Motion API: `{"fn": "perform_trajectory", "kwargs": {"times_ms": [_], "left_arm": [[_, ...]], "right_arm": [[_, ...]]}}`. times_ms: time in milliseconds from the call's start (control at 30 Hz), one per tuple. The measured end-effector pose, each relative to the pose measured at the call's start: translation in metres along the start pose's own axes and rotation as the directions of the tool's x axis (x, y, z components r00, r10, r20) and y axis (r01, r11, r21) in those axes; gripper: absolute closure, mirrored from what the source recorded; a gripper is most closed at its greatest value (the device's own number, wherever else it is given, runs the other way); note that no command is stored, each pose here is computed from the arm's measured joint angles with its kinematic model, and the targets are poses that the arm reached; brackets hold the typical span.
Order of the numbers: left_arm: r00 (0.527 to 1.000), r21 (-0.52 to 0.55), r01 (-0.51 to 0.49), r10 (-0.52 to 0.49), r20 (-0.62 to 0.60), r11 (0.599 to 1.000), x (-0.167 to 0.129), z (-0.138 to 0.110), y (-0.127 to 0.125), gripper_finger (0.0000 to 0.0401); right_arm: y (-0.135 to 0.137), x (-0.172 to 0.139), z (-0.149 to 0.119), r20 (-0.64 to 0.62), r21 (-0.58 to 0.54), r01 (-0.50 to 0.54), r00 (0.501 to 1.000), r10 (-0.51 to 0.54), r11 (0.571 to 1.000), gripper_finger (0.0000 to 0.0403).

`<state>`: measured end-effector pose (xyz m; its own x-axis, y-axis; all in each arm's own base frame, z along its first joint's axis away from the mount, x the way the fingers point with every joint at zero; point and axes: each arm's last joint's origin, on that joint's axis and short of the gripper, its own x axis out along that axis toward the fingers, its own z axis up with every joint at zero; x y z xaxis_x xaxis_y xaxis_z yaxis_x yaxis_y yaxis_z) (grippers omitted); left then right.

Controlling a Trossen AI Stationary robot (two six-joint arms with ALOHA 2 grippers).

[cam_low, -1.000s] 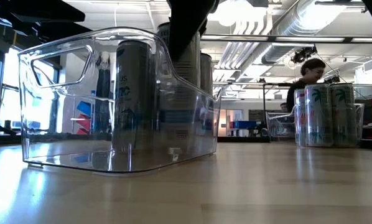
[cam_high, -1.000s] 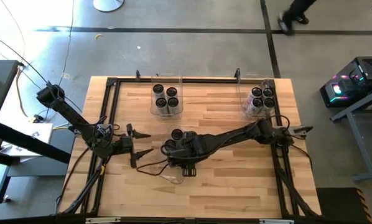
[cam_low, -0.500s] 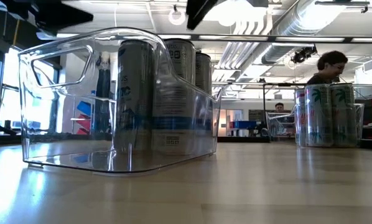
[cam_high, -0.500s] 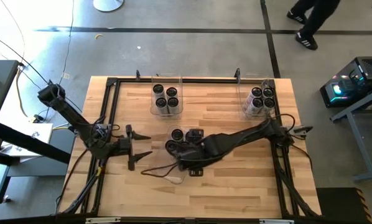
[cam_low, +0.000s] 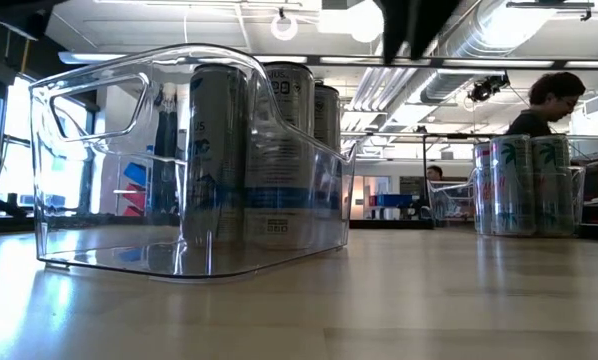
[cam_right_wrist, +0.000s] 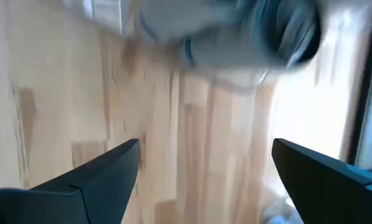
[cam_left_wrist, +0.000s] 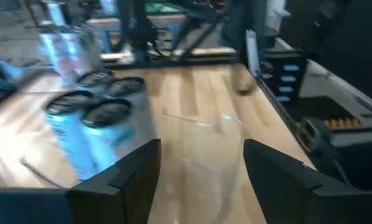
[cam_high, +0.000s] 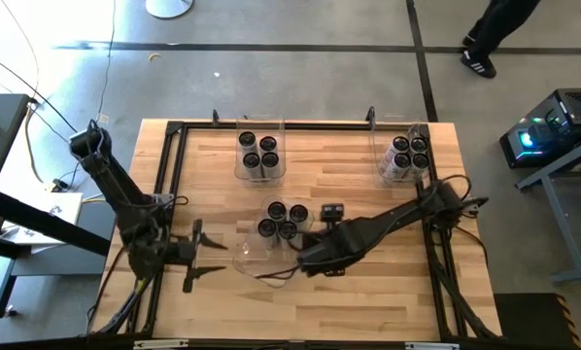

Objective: Sort soda cans
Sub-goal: Move the transparent bin to the top center of the table

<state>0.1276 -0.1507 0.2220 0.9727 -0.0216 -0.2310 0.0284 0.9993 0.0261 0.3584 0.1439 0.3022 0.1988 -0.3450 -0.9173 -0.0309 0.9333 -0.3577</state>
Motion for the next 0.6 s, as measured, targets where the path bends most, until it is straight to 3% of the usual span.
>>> {"fn": "perform_trajectory", "kwargs": {"times_ms": [167, 367, 467, 600], "left_arm": [[0.998, 0.017, 0.036, -0.035, -0.042, 0.999, 0.001, -0.011, -0.016, 0.0201], [0.995, -0.045, 0.011, -0.015, -0.095, 0.999, 0.005, -0.024, -0.02, 0.0217], [0.994, -0.054, -0.006, 0.0, -0.111, 0.999, 0.01, -0.028, -0.02, 0.0225], [0.986, -0.087, 0.023, -0.037, -0.164, 0.996, 0.022, -0.028, -0.025, 0.0238]], "right_arm": [[-0.004, 0.031, -0.042, -0.013, 0.133, -0.084, 0.996, 0.086, 0.988, 0.0043], [-0.002, 0.078, -0.088, 0.094, 0.273, -0.158, 0.986, 0.137, 0.949, 0.0043], [-0.001, 0.104, -0.098, 0.096, 0.209, -0.173, 0.983, 0.156, 0.962, 0.0043], [-0.006, 0.116, -0.098, 0.119, 0.095, -0.221, 0.971, 0.209, 0.971, 0.0043]]}}
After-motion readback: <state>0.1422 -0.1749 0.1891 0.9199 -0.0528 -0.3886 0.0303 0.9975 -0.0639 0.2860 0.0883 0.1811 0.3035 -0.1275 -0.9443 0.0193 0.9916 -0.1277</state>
